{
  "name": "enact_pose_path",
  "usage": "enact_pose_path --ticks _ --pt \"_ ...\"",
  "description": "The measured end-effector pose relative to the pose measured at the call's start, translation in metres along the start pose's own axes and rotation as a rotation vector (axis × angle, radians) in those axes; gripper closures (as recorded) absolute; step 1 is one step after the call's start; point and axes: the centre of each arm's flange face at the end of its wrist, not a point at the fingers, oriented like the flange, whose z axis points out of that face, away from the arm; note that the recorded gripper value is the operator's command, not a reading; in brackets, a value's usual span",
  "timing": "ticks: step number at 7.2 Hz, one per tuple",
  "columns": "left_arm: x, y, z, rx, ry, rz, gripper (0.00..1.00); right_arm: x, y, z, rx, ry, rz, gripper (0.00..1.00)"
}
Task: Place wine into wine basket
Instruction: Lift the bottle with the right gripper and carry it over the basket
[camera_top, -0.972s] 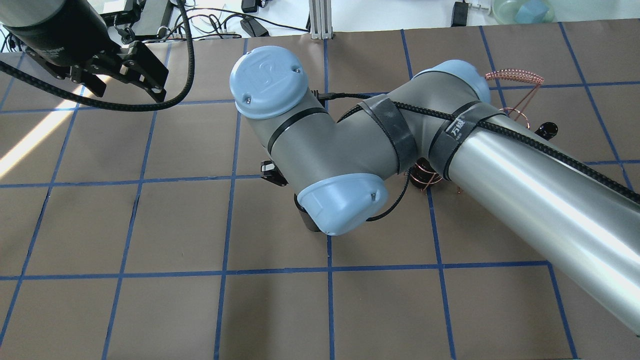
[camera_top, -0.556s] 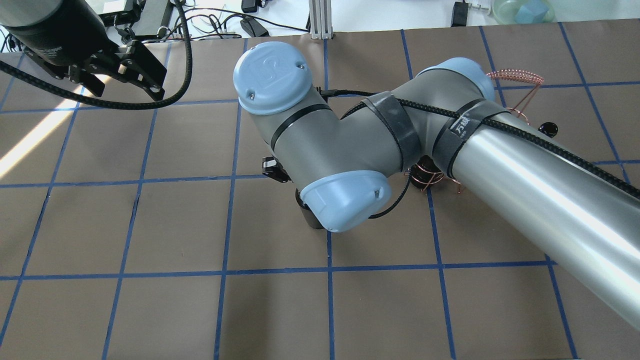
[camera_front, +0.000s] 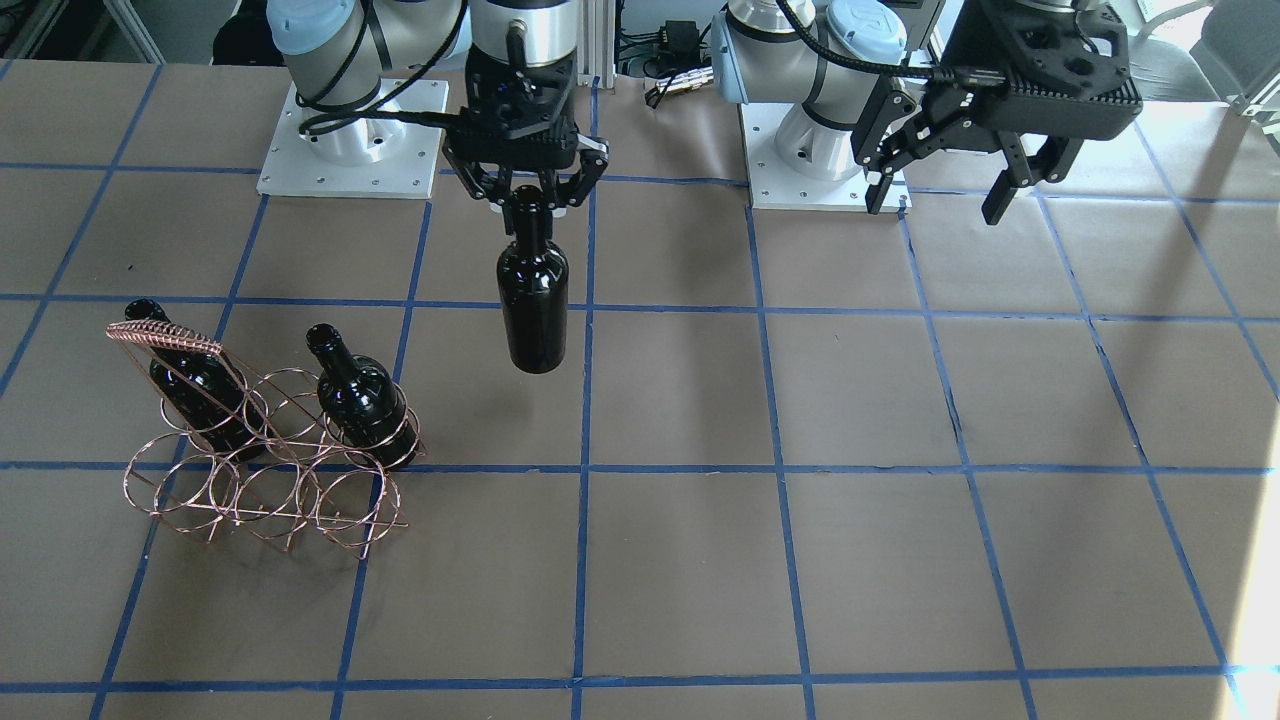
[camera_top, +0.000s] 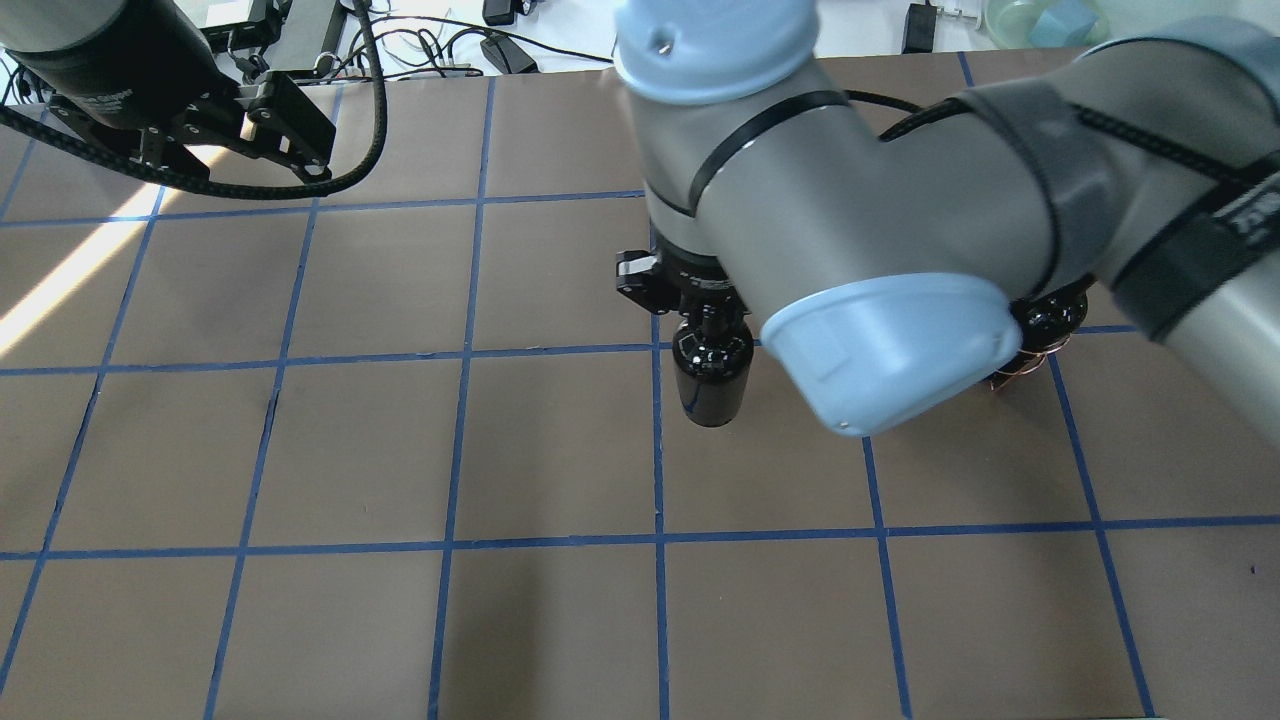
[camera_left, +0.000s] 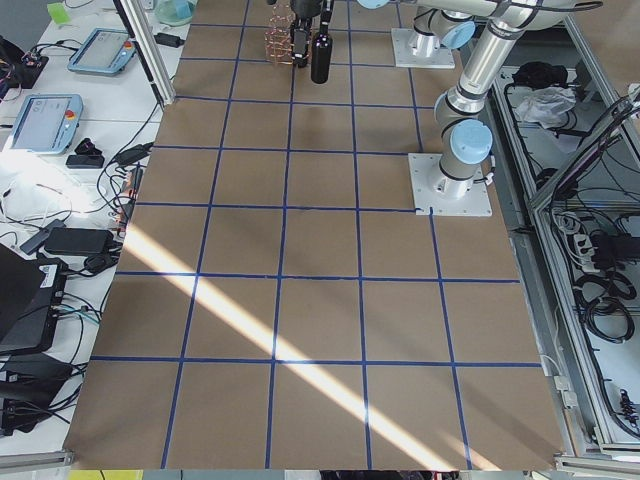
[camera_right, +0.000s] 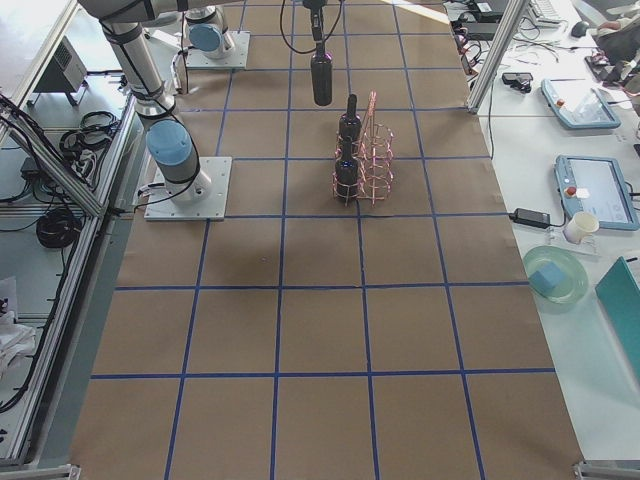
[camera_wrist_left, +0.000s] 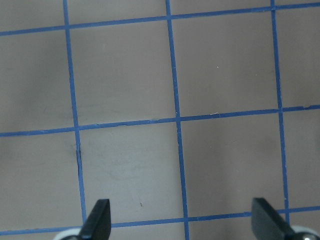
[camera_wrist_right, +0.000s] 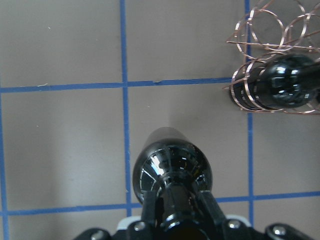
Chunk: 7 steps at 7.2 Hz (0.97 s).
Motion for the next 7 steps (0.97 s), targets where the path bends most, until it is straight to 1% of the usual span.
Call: enact_pose_path --ticks 1,2,3,4,6,7 --pt "0.0 0.0 0.0 0.004 -0.001 -0.032 0.0 0.042 0.002 -0.015 -0.048 0.022 -0.021 1.0" --pt "0.0 -0.001 0.0 0.005 0.0 -0.045 0.0 0.079 0.003 -0.022 -0.105 0.04 -0.04 1.0" --pt "0.0 -0.001 0.0 0.005 0.001 -0.05 0.0 0.112 0.0 -0.027 -0.14 0.044 -0.078 1.0" --pt "0.0 -0.001 0.0 0.006 0.001 -0.051 0.0 0.14 -0.006 -0.033 -0.14 0.04 -0.109 1.0" --pt "0.0 -0.002 0.001 0.003 0.002 -0.046 0.0 0.184 -0.034 -0.049 -0.074 0.055 -0.149 1.0" --pt "0.0 -0.002 0.001 0.003 0.002 -0.044 0.0 0.196 -0.047 -0.049 -0.057 0.056 -0.153 1.0"
